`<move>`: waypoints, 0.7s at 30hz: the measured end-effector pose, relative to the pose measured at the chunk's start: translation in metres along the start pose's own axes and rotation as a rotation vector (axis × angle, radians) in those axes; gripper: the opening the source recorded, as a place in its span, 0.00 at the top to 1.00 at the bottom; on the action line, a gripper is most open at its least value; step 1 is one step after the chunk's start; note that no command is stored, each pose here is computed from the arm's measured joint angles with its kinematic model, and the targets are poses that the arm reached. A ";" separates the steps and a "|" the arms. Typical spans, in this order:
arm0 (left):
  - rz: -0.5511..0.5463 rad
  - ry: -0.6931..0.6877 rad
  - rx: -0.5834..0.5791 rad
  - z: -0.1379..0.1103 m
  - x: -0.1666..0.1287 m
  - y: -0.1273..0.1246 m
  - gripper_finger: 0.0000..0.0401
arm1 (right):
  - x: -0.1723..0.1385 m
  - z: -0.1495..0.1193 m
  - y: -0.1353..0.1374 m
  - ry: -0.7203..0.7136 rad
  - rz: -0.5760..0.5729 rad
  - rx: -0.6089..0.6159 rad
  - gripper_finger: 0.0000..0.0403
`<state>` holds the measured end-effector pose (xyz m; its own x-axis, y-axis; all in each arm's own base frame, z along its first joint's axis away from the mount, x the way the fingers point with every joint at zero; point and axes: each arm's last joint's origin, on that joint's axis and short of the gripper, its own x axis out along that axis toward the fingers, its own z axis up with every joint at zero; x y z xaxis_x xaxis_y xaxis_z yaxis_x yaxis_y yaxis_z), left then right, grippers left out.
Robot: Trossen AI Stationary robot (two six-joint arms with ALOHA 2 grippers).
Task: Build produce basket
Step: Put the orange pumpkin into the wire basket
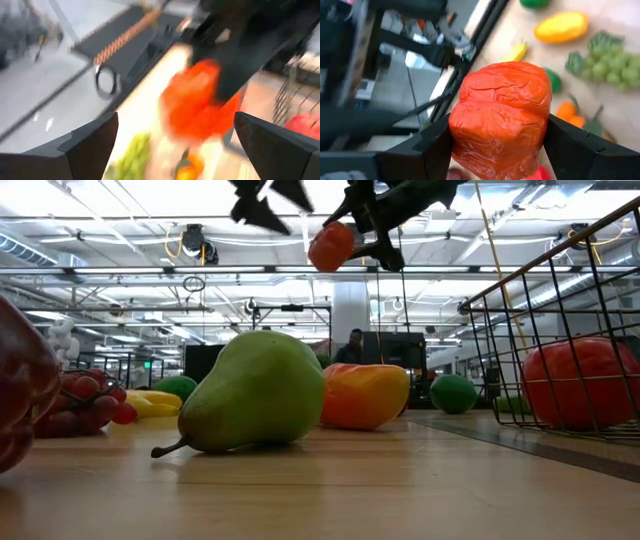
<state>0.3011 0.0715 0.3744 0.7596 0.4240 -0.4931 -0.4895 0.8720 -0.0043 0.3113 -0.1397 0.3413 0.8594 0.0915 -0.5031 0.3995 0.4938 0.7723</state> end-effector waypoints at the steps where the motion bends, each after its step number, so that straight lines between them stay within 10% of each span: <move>1: 0.013 0.036 -0.006 -0.003 -0.001 0.003 0.01 | -0.001 -0.001 -0.001 0.020 0.002 0.004 0.37; 21: 0.092 0.309 -0.042 -0.029 -0.007 0.015 0.01 | -0.115 -0.113 0.022 0.359 -0.444 0.172 0.37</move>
<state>0.2755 0.0748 0.3526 0.5484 0.4011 -0.7337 -0.5724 0.8197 0.0202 0.1849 -0.0410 0.3726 0.4489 0.2101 -0.8685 0.7674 0.4072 0.4952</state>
